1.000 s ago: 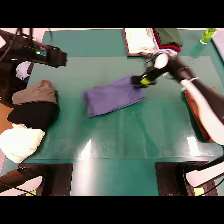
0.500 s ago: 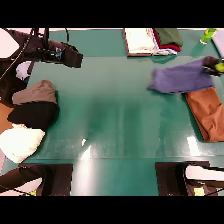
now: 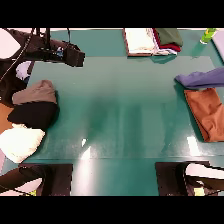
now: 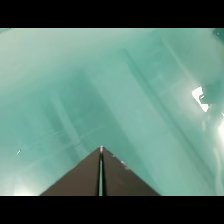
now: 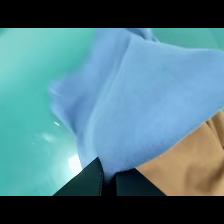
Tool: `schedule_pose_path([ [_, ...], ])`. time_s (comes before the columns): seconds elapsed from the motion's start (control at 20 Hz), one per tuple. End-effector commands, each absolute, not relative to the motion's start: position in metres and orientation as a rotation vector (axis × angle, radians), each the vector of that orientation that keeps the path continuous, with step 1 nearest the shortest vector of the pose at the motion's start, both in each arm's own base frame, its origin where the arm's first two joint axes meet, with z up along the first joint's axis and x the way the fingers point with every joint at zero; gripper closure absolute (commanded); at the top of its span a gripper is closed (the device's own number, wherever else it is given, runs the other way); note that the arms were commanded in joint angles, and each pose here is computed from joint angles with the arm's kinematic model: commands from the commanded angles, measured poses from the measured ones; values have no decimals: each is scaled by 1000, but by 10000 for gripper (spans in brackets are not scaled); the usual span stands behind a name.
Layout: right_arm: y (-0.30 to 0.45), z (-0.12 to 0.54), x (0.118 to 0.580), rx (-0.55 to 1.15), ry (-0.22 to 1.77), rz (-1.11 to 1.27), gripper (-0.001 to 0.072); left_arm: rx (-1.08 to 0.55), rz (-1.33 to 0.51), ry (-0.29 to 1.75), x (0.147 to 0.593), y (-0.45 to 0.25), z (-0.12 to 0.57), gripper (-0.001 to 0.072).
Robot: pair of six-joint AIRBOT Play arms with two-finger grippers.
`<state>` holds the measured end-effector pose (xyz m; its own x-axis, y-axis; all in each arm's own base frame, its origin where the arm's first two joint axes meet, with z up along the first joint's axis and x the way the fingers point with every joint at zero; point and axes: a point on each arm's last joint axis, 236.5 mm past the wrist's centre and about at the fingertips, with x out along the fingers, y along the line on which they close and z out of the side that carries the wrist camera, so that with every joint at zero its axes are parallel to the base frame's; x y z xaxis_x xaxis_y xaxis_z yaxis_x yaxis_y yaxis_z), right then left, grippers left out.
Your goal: Fold the shirts.
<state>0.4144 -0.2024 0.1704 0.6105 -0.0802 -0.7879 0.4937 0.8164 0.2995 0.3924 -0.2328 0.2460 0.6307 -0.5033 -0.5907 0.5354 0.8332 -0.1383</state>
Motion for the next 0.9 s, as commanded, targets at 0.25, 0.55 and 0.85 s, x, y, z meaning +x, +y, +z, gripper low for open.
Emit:
schedule_pose_path([
  [0.25, -205, 240, 381, 427, 853, -398, 693, 57, -597, 674, 390, -232, 243, 673],
  [0.55, -206, 244, 352, 414, 903, -450, 693, 71, -601, 714, 384, -231, 235, 673],
  [0.85, -208, 193, 300, 401, 1062, -561, 693, 78, -603, 736, 381, -229, 232, 673],
])
